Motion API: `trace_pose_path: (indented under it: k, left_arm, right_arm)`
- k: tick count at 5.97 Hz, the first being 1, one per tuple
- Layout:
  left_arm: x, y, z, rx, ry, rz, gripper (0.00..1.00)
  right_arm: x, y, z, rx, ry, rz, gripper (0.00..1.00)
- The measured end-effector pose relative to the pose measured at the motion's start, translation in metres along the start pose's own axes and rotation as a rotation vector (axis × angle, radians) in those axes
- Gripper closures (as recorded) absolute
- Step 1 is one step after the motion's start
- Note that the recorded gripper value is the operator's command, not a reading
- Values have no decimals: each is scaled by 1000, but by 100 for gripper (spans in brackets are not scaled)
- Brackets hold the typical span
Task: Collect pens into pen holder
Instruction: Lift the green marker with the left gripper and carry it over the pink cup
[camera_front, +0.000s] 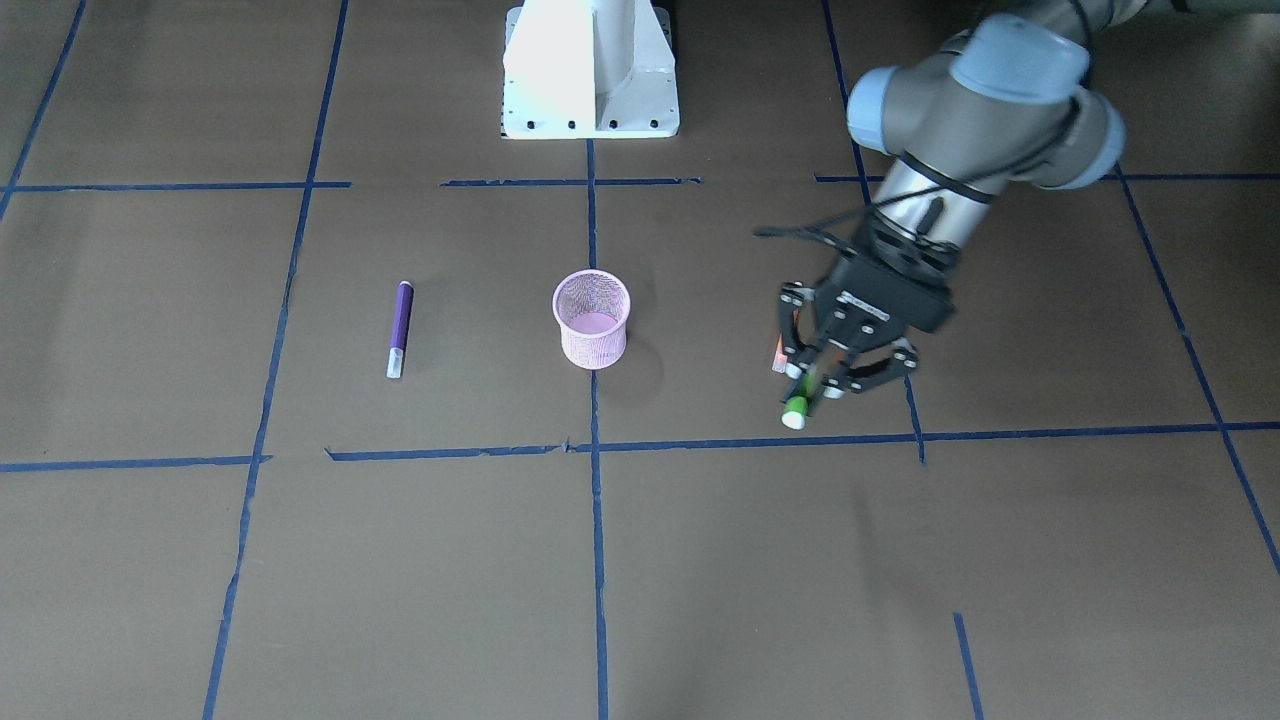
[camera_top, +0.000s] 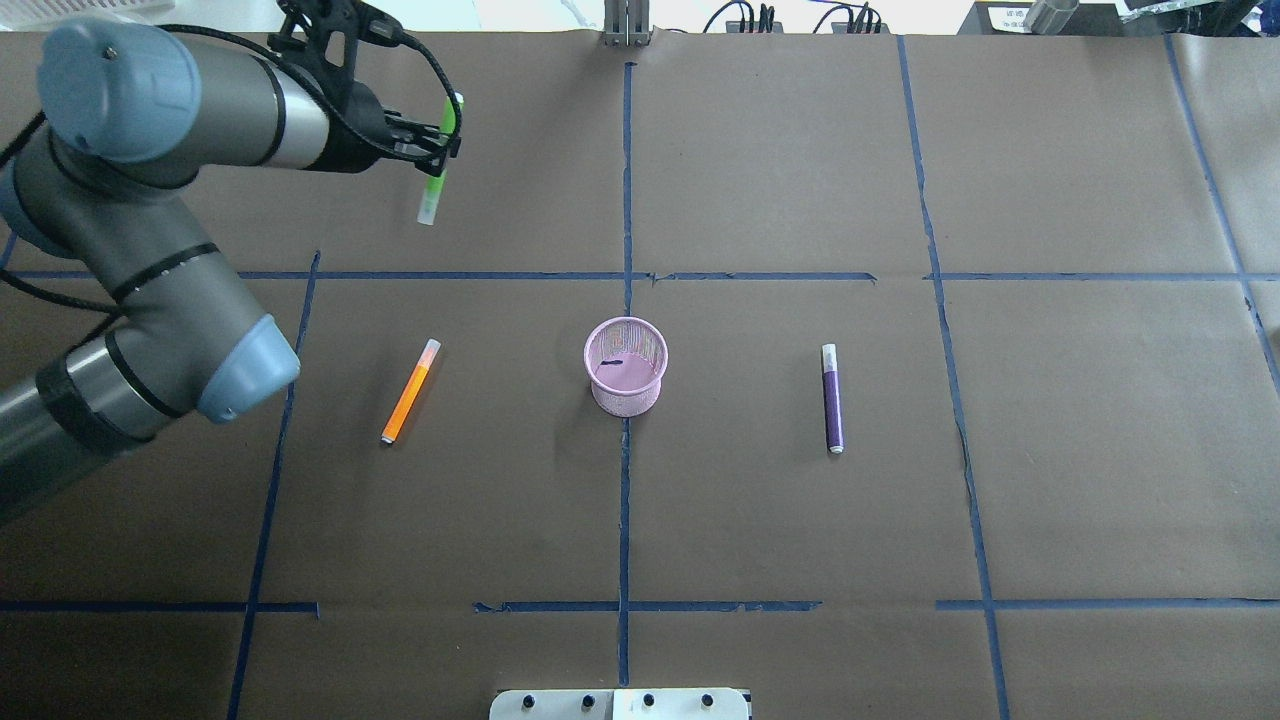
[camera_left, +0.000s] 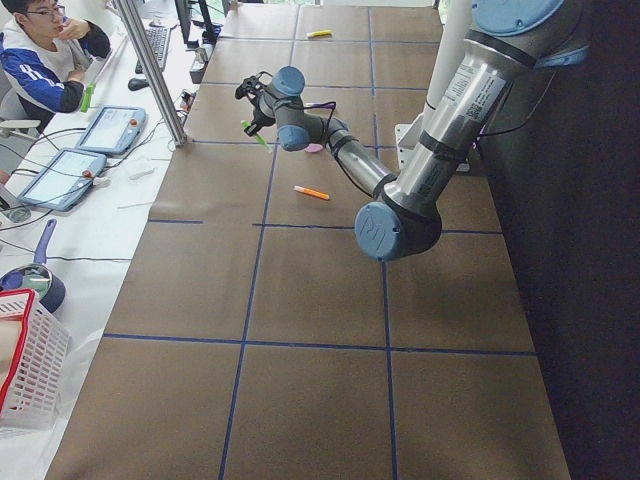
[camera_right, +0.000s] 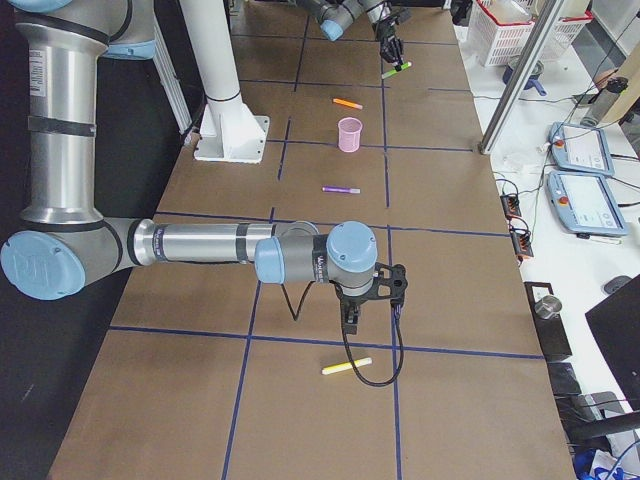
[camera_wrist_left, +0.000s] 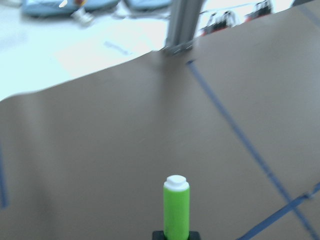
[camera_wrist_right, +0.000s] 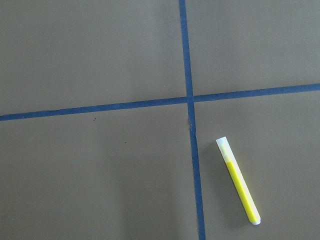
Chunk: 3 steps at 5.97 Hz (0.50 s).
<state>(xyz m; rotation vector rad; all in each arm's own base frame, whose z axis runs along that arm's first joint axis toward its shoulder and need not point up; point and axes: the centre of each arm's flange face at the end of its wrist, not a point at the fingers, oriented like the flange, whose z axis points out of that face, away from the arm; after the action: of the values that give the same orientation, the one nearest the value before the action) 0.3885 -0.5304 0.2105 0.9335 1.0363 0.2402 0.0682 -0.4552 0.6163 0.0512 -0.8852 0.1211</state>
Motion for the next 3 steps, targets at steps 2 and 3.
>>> trace_pose_path:
  k: [2,3]
  left_arm:
    - [81,26,0,249,88,15,100]
    - [96,38,2,320,106,2,100]
  right_arm:
    - [-2,-2,-1,1,-6,-4,0]
    - [-2,-3,-1,2,-7,-4,0]
